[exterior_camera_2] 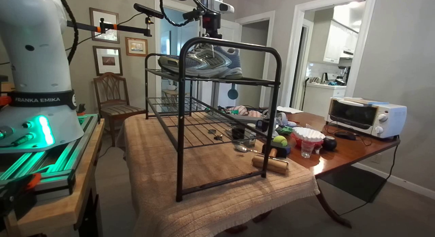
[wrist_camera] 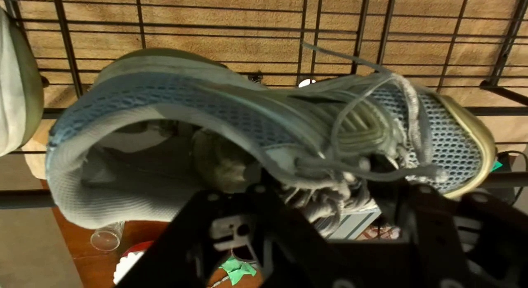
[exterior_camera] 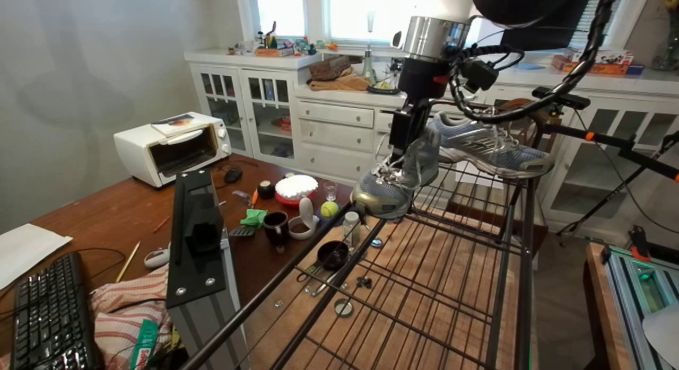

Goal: Turn the shoe on the left 90 degrees to the right

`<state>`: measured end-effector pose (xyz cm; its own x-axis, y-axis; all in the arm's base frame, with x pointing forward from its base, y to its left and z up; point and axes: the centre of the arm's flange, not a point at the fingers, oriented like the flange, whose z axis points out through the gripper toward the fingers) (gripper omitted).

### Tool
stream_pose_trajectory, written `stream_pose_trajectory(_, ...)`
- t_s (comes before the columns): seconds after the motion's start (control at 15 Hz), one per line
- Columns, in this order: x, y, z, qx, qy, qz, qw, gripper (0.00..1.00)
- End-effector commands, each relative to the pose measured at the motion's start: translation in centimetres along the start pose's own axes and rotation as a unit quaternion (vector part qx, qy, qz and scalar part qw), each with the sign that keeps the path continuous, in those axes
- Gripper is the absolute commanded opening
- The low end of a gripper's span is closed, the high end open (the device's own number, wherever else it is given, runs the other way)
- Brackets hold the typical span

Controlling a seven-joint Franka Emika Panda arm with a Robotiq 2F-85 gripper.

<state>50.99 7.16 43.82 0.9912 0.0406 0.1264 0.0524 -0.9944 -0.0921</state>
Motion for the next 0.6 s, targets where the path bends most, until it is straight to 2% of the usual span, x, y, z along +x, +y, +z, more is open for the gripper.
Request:
stream_pose_trajectory(0.0,0.1,0.0,0.2,0.014,0.0,-0.015,0.9998,0.29)
stream_pose_trajectory(0.2,0.0,-0.1,-0.3,0.019,-0.003,-0.032,0.9993,0.09)
stream_pose_trajectory(0.27,0.0,-0.2,-0.4,0.02,-0.004,-0.039,0.999,0.05)
stream_pose_trajectory(0.53,-0.4,-0.5,-0.9,0.013,-0.005,-0.073,0.9973,0.05)
